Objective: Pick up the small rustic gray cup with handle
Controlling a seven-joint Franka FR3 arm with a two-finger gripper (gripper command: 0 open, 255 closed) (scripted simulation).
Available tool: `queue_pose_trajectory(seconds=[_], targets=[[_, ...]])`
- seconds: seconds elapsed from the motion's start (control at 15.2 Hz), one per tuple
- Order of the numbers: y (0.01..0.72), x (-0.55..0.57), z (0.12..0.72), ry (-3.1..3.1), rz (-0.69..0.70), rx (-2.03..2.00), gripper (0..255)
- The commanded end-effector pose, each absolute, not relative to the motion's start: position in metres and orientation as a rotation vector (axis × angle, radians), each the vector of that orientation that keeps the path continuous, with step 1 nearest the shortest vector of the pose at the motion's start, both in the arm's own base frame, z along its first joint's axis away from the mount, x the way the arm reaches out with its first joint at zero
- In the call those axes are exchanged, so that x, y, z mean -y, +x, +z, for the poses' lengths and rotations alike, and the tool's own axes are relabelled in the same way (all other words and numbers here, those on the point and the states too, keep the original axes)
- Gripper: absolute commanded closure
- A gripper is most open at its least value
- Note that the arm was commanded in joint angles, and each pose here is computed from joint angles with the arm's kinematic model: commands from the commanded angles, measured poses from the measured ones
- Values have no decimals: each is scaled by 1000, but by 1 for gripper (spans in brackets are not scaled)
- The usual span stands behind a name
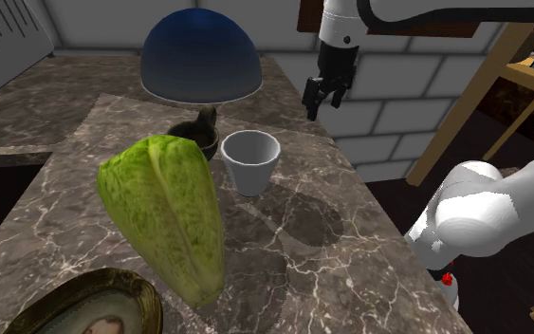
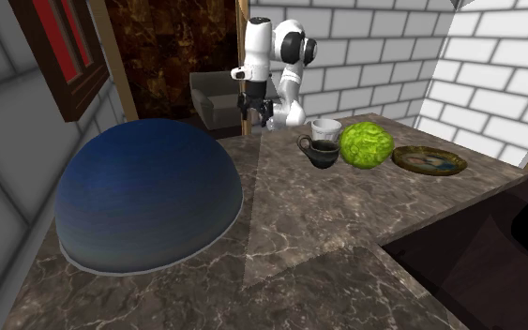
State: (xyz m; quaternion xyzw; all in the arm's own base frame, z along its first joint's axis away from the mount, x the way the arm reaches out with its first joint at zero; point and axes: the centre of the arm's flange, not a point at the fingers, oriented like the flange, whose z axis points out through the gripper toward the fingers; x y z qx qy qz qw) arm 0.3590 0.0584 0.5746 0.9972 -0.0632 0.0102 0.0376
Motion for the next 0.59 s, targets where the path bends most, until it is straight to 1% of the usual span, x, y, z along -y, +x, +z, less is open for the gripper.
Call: queue_pose_trajectory(seconds=[0.0,0.53], targets=[[372,-81,580,3070,8,187,0],[425,-168,602,3107,-81,161,0]])
